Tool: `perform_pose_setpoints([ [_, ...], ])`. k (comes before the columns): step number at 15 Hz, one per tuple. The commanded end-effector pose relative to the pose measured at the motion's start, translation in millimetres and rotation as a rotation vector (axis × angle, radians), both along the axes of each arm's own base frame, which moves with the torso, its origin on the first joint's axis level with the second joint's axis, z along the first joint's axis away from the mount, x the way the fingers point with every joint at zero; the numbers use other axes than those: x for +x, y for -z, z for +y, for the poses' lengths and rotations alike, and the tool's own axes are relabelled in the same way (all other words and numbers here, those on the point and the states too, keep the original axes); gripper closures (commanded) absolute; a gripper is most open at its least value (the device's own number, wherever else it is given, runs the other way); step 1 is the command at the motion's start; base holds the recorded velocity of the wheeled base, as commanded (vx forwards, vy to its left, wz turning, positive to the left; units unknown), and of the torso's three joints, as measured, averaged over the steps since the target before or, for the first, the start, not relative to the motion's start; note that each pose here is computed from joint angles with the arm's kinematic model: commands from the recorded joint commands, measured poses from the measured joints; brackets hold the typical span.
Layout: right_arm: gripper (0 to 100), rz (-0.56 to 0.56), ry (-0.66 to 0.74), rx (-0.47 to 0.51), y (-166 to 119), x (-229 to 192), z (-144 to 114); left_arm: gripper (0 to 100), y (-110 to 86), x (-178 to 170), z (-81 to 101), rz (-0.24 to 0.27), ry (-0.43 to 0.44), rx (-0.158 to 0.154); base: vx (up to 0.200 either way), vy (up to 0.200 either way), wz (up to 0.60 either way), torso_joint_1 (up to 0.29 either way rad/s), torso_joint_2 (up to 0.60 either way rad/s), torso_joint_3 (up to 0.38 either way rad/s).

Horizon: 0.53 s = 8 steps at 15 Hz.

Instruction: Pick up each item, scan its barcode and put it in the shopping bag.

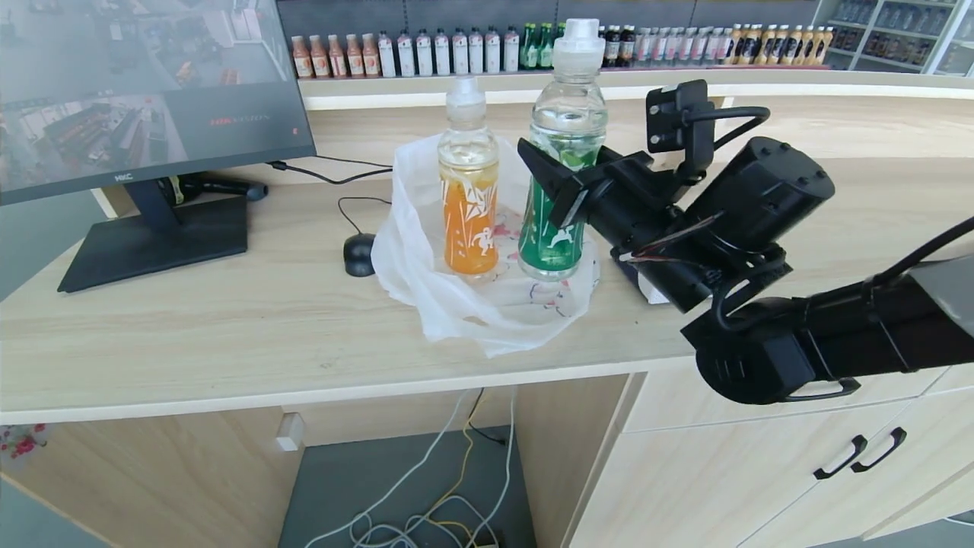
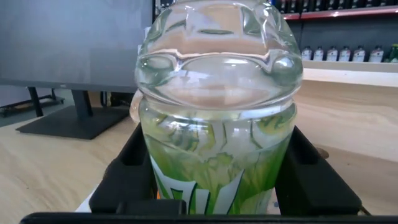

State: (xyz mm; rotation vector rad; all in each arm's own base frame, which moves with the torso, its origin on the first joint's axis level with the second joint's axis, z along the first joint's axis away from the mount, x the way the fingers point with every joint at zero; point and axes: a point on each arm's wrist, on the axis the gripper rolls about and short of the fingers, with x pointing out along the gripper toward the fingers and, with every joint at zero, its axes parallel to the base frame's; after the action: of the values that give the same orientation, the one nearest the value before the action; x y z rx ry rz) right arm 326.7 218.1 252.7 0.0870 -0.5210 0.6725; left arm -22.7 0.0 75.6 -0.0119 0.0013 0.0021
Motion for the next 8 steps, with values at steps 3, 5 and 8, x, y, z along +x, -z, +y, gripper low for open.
perform_pose_setpoints([
  [3,100,0.014,0.050,-0.008,22,42,1,0,-0.1,0,0.0,0.000,-0.001,0.000,0.000,0.000,0.00,0.000,0.00,0.000],
  [5,100,0.004,0.058,-0.002,20,48,1,0,-0.1,0,0.0,-0.001,-0.001,0.000,0.000,0.000,0.00,0.000,0.00,0.000],
  [8,100,0.010,0.071,-0.006,19,57,-1,0,0.0,0,0.0,0.000,-0.001,0.000,0.000,0.000,0.00,0.000,0.00,0.000],
])
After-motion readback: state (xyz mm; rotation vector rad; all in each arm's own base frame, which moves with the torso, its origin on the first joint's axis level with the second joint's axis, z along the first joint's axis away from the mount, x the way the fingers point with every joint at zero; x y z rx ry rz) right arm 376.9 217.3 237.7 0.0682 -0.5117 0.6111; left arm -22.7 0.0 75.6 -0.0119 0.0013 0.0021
